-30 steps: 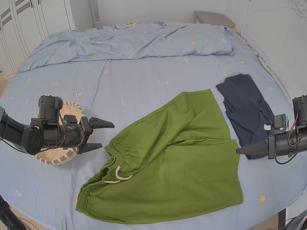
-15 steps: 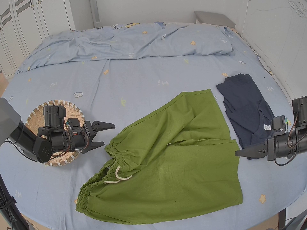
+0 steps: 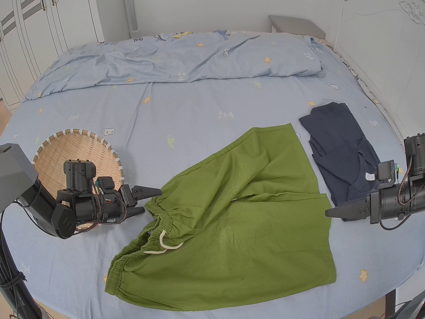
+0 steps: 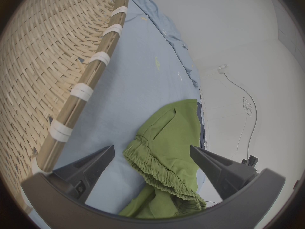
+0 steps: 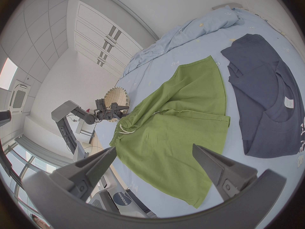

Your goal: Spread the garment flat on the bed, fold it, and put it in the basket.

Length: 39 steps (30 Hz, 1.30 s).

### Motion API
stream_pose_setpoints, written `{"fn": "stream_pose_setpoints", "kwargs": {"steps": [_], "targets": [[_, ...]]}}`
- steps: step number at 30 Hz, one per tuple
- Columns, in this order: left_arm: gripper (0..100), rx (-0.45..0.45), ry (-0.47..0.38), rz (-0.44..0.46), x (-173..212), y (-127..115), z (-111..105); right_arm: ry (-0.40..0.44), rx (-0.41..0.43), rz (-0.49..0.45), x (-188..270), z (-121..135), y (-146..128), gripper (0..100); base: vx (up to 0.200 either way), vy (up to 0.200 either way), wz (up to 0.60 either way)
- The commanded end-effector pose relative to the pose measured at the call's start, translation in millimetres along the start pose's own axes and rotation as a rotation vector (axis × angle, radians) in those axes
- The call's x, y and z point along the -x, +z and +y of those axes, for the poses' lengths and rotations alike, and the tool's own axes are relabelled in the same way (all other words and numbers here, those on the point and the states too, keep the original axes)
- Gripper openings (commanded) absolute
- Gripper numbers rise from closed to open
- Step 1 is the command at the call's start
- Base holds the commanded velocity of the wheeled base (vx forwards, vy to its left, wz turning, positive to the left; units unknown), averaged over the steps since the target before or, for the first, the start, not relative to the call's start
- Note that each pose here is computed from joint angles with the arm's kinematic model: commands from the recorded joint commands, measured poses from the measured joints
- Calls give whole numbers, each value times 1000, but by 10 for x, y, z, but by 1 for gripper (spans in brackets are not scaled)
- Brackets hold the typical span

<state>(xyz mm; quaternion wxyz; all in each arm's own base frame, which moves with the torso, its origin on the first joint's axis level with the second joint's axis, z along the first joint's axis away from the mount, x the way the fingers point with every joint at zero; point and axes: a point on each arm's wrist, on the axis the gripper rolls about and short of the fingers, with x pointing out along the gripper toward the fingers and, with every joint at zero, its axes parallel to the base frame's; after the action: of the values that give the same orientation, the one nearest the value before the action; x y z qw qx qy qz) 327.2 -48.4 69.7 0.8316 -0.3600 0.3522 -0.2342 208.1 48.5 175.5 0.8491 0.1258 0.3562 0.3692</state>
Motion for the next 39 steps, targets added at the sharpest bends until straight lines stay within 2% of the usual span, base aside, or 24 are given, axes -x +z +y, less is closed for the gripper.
{"fn": "stream_pose_setpoints", "kwargs": {"steps": [1,3,4,15,20,25,26,31,32,33,35,39], "targets": [[100,5,4,7,0,-20,4,0,-1,2,-2,-2,-5,100,0,0,0],[100,7,6,9,4,-24,4,0,-1,2,-3,-3,-7,100,0,0,0],[0,10,7,11,4,-27,6,0,-1,2,-4,-4,-10,100,0,0,0],[0,4,1,5,-1,-16,-6,0,0,1,-1,-1,-9,100,0,0,0],[0,-4,-23,-28,-5,92,-81,1,4,-4,2,2,4,100,0,0,0],[0,-13,-57,-92,6,309,-204,2,11,-14,16,16,26,100,0,0,0],[0,-20,-66,-120,25,412,-234,0,16,-22,25,20,45,100,0,0,0],[0,-28,-63,-184,138,605,-210,-20,25,-45,40,1,130,100,0,0,0],[0,-38,-66,-211,153,716,-216,-27,29,-56,25,-33,204,100,0,0,0],[0,-38,-66,-211,153,716,-216,-27,29,-56,25,-33,204,100,0,0,0],[0,-54,-70,-254,188,936,-250,-39,29,-69,-69,-157,369,100,0,0,0],[0,-58,-66,-266,151,1115,-267,-38,51,-97,-145,-218,583,100,0,0,0]]}}
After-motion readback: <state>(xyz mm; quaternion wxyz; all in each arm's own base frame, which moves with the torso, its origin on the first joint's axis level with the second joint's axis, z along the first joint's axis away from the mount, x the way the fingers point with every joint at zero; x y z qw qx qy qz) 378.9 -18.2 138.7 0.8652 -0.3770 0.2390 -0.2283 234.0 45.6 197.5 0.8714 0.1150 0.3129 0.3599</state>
